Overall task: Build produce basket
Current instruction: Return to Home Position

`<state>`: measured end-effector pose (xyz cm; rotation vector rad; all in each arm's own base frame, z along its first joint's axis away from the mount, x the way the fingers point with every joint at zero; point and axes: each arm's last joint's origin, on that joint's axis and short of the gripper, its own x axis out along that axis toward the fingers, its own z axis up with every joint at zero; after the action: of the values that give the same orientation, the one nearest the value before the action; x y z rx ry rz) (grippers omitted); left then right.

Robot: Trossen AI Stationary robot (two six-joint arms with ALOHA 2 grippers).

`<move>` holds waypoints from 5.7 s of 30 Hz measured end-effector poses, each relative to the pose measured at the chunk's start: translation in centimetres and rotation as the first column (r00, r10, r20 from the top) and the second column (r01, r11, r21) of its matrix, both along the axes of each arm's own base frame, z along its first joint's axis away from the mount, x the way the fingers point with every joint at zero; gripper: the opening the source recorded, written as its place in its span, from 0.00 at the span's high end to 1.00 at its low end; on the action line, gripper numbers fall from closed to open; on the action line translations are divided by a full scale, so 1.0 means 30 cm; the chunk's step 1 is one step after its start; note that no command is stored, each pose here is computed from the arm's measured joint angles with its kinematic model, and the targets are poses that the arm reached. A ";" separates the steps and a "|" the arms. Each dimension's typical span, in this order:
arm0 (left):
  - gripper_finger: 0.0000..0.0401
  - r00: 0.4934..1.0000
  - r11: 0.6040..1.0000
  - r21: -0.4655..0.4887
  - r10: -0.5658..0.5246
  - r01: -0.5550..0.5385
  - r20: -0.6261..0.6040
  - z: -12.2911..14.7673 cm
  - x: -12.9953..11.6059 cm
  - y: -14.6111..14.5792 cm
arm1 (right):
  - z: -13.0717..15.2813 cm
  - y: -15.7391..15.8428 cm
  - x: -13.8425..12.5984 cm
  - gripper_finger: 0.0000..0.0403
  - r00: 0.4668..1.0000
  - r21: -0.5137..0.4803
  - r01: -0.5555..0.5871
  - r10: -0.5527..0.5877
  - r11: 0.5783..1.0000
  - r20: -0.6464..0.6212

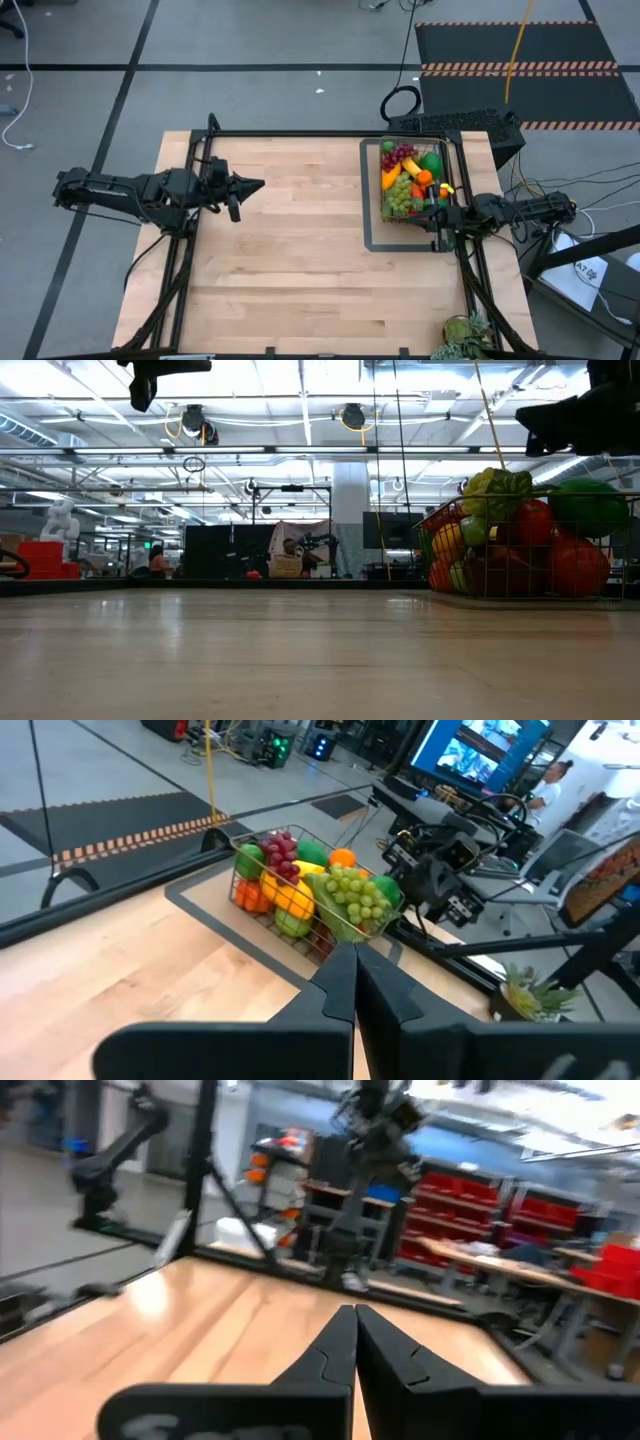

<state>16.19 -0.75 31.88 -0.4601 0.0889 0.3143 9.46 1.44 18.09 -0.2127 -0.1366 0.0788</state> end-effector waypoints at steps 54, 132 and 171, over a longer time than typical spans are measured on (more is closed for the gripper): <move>1.00 0.945 0.848 0.441 -0.328 0.295 0.000 -0.419 -0.248 -0.001 | -0.014 -0.014 0.005 1.00 0.993 -0.201 0.112 -0.119 0.973 -0.024; 0.92 0.963 0.813 0.541 -0.269 0.217 0.019 -0.497 -0.215 0.034 | -0.014 -0.014 0.005 1.00 0.993 -0.201 0.111 -0.118 0.973 -0.024; 0.92 0.963 0.812 0.541 -0.269 0.217 0.019 -0.497 -0.215 0.034 | -0.014 -0.014 0.005 1.00 0.993 -0.201 0.111 -0.118 0.973 -0.024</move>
<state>9.74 0.28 16.98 0.0997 -0.0358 0.0524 9.60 1.02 17.68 -0.4188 -0.0803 -0.0190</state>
